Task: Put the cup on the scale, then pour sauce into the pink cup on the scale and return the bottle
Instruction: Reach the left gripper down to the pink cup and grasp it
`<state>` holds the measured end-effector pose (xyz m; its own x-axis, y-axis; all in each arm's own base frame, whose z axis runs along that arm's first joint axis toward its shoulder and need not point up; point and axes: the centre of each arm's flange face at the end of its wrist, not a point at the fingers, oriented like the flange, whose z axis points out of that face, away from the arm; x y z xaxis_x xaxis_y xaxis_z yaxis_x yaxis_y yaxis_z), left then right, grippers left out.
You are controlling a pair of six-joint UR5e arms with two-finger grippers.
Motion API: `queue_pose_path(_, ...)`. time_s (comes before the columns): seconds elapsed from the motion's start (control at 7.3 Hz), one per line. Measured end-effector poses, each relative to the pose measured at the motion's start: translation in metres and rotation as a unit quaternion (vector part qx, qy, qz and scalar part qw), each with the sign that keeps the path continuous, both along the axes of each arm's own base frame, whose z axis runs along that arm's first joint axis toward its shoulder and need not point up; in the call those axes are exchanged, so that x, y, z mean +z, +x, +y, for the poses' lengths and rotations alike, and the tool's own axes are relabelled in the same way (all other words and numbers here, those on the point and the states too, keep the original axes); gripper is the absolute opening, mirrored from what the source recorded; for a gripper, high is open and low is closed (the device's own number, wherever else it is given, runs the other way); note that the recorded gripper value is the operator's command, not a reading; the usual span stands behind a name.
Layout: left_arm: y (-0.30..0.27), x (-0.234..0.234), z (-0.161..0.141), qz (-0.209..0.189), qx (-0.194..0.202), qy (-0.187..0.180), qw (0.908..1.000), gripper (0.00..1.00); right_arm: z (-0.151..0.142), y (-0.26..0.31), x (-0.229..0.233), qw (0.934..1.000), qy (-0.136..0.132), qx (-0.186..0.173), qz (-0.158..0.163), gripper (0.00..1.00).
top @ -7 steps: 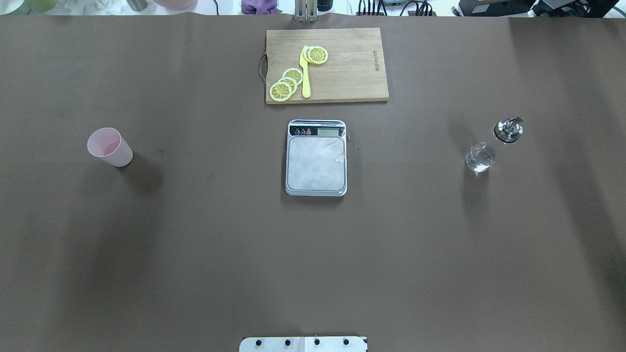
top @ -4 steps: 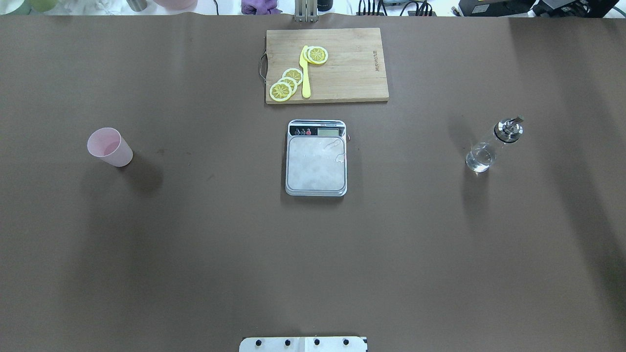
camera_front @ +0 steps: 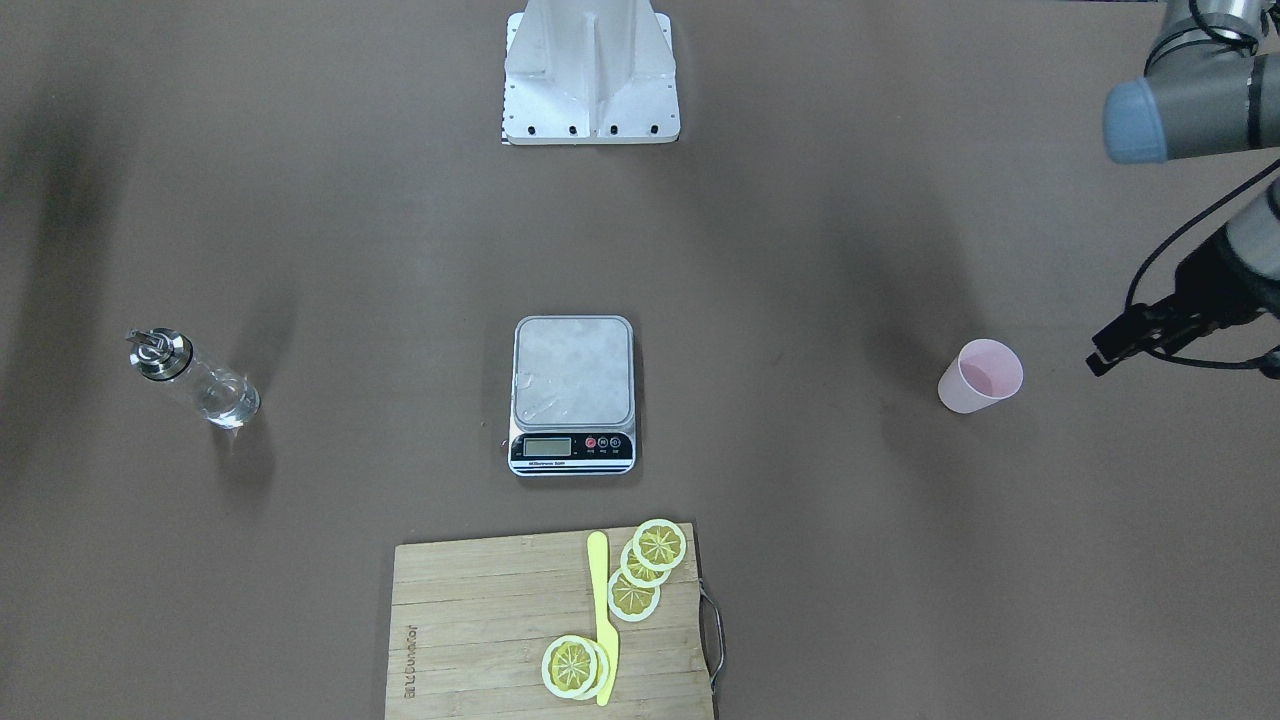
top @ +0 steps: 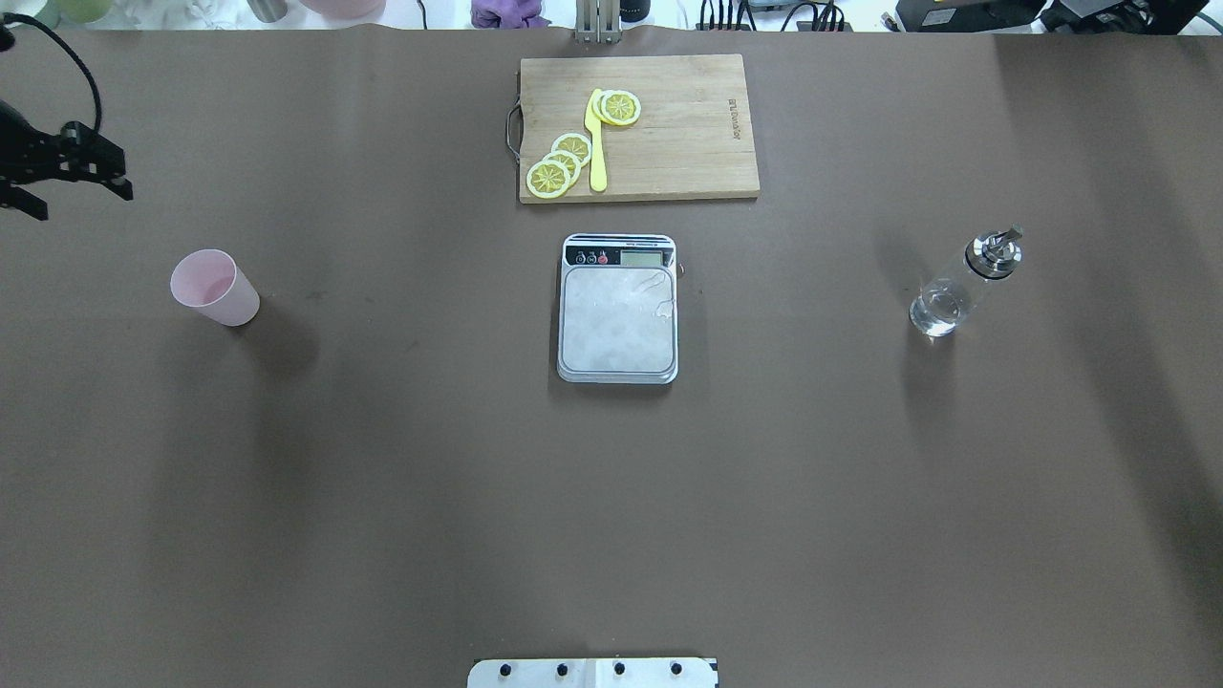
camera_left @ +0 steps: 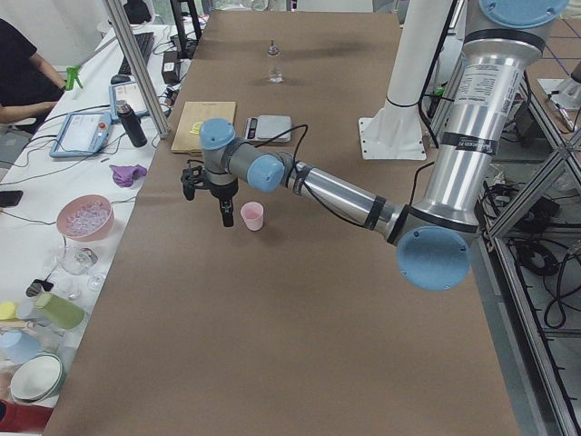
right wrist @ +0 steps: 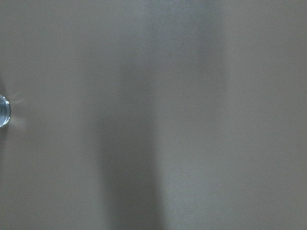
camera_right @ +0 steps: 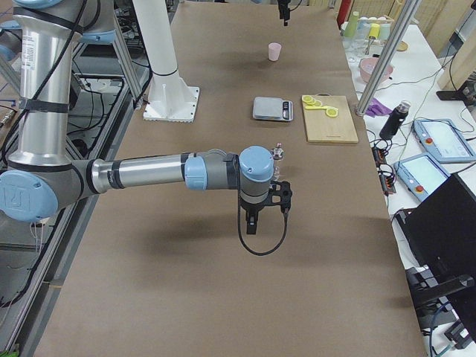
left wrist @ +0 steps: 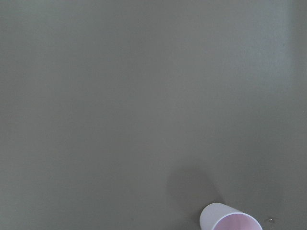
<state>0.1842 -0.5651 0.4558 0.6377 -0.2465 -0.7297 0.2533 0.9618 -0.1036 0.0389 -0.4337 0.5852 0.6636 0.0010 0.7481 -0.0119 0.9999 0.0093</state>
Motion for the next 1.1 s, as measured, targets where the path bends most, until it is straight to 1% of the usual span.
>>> queue_pose_path(0.14,0.026,0.006,0.005,0.007,-0.002,-0.001,1.0,0.95,0.0,0.0,0.0,1.0,0.0,0.0,-0.001,1.0)
queue_pose_path(0.41,0.06,0.016,0.014,0.013,0.008,-0.008,0.9999,0.88,0.001,0.0,-0.001,1.0,-0.001,0.0,-0.003,1.0)
queue_pose_path(0.55,0.067,0.02,0.016,0.012,0.013,-0.011,0.9998,0.79,0.001,-0.001,-0.001,1.0,-0.001,0.0,-0.004,1.0)
queue_pose_path(0.68,0.072,0.025,0.017,0.01,0.018,-0.011,0.9997,0.75,0.001,-0.001,0.0,1.0,-0.002,0.0,-0.004,1.0)
queue_pose_path(0.96,0.075,0.031,0.019,0.009,0.028,-0.005,0.9996,0.73,0.001,-0.001,0.0,1.0,-0.002,0.0,-0.004,1.0)
queue_pose_path(1.1,0.074,0.036,0.021,0.007,0.03,-0.005,0.9995,0.68,0.001,-0.001,0.001,1.0,-0.003,0.0,-0.004,1.0)
